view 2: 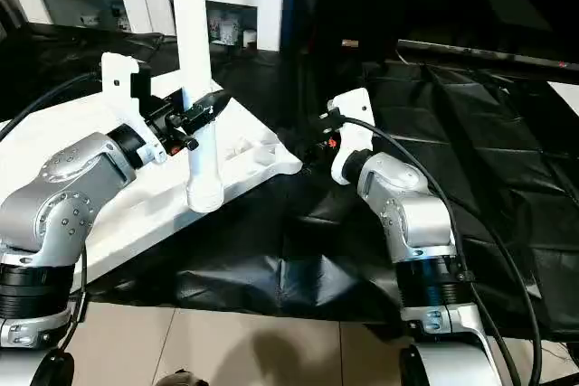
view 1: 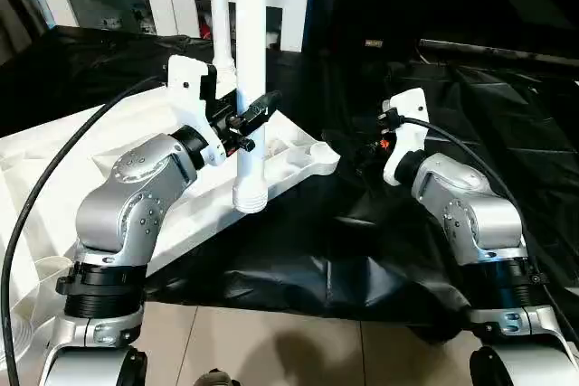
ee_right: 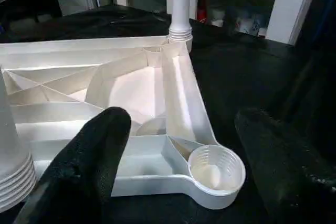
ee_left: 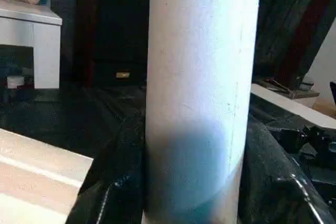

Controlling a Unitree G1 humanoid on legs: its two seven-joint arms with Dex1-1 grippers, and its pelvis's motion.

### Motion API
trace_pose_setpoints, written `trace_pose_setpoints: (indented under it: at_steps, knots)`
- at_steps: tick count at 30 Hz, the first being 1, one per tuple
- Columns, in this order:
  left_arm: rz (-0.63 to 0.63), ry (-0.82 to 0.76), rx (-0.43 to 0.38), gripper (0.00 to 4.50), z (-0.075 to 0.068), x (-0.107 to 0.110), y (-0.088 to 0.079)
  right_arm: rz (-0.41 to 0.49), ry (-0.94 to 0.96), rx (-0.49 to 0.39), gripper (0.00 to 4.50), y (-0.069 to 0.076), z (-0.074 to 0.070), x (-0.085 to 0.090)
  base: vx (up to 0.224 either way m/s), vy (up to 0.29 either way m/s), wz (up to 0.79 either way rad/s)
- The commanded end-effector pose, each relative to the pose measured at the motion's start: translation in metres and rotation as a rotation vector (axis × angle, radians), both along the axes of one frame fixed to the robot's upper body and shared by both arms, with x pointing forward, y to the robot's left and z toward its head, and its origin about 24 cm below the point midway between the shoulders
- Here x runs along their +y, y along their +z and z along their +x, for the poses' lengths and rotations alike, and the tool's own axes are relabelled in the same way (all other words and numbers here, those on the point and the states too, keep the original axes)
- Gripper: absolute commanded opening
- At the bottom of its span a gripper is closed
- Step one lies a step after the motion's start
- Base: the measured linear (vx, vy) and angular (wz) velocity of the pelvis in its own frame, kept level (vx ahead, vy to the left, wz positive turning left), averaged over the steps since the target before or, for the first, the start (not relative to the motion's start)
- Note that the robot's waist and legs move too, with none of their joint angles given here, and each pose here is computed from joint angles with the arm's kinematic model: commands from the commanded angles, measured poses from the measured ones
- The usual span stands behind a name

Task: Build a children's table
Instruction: Pick table leg

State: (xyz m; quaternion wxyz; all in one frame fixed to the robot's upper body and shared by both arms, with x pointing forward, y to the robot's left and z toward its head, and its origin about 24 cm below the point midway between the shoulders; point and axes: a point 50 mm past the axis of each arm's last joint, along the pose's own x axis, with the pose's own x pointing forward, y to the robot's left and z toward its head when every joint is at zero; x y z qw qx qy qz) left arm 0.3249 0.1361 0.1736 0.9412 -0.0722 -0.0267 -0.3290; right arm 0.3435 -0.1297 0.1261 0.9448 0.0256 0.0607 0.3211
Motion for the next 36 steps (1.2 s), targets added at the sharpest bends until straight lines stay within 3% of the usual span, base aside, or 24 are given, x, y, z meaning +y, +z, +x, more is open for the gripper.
trace_pose_setpoints:
  at_steps: [1,36]
  knots:
    - [0.011,-0.007,-0.032,1.88,-0.0008,-0.0034,0.0058,-0.002,-0.002,-0.024,3.61,0.0042,-0.0006,-0.0006,0.000,0.000,0.00]
    - [0.011,-0.007,-0.032,1.88,-0.0008,-0.0034,0.0058,-0.002,-0.002,-0.024,3.61,0.0042,-0.0006,-0.0006,0.000,0.000,0.00]
